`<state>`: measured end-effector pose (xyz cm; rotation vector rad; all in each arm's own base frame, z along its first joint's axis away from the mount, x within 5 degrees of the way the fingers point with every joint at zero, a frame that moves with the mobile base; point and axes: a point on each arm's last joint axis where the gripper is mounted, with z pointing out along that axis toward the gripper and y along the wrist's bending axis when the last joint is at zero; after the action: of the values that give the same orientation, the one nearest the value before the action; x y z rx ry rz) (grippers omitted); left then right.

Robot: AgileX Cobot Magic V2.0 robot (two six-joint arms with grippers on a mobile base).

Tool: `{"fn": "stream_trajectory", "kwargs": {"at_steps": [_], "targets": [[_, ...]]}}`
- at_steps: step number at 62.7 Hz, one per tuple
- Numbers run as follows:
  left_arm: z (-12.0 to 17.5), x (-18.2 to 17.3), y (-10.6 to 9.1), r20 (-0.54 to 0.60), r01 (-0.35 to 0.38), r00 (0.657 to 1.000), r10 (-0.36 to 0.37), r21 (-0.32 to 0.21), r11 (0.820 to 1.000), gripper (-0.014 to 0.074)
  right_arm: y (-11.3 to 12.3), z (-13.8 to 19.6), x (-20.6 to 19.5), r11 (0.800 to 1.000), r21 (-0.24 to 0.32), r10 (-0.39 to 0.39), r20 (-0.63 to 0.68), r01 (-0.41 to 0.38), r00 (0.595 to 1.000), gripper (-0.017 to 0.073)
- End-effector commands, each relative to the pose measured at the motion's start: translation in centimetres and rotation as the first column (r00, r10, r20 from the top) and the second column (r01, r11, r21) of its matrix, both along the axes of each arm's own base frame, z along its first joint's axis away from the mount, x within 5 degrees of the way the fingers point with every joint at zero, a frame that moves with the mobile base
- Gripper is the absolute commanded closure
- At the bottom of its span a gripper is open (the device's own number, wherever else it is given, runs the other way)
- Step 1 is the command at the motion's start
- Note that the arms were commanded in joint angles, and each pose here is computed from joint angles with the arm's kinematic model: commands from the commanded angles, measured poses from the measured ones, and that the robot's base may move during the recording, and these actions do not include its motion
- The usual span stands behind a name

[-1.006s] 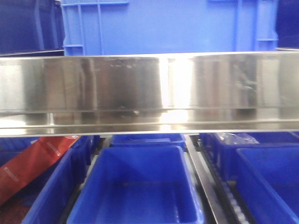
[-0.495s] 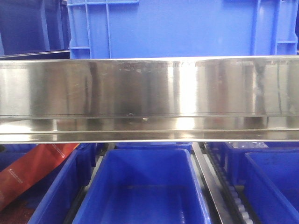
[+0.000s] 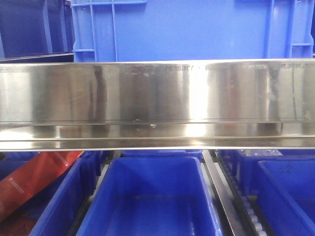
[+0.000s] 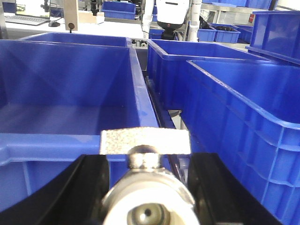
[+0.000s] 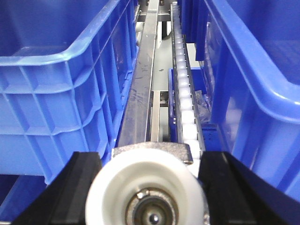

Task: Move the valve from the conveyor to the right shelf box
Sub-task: 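Move both held valves over the blue bin on the shelf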

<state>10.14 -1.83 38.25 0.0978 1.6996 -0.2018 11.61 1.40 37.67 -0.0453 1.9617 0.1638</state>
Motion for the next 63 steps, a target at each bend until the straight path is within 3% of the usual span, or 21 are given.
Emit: {"fn": "stream_trajectory", "kwargs": {"at_steps": [1, 21, 27, 31, 49, 56, 63], "targets": [[0.7, -0.2, 0.0, 0.067, -0.005, 0.998, 0.006, -0.018, 1.0, 0.0704, -0.2, 1.0, 0.1, 1.0, 0.005, -0.017, 0.091, 0.016, 0.996, 0.0722], [0.7, -0.2, 0.0, 0.067, -0.005, 0.998, 0.006, -0.018, 1.0, 0.0704, -0.2, 1.2, 0.1, 1.0, 0.008, -0.021, 0.118, 0.02, 0.993, 0.0722], [1.2, -0.3, -0.1, 0.076, 0.01, 0.997, -0.005, -0.064, 0.998, 0.0704, -0.1, 1.2, 0.1, 1.0, 0.018, -0.019, 0.117, 0.017, 0.993, 0.0722], [1.6, -0.6, -0.1, 0.074, 0.018, 0.997, -0.013, -0.066, 0.998, 0.0704, -0.1, 1.3, 0.2, 1.0, 0.02, -0.021, 0.128, 0.018, 0.992, 0.0722], [4.2, -0.2, -0.8, -0.047, 0.081, 0.996, -0.082, -0.021, 0.997, 0.0704, 0.0, 3.8, 0.0, 1.0, 0.027, -0.009, 0.162, 0.005, 0.987, 0.0722], [5.9, 1.3, -1.2, -0.065, 0.135, 0.989, -0.132, 0.044, 0.99, 0.0704, 0.5, 5.7, 0.6, 0.998, -0.041, 0.061, 0.181, -0.054, 0.982, 0.0722], [7.0, 3.5, -1.8, -0.078, 0.173, 0.982, -0.17, 0.03, 0.985, 0.0704, 1.5, 7.7, 1.6, 0.992, -0.042, 0.127, 0.202, -0.12, 0.971, 0.0722]]}}
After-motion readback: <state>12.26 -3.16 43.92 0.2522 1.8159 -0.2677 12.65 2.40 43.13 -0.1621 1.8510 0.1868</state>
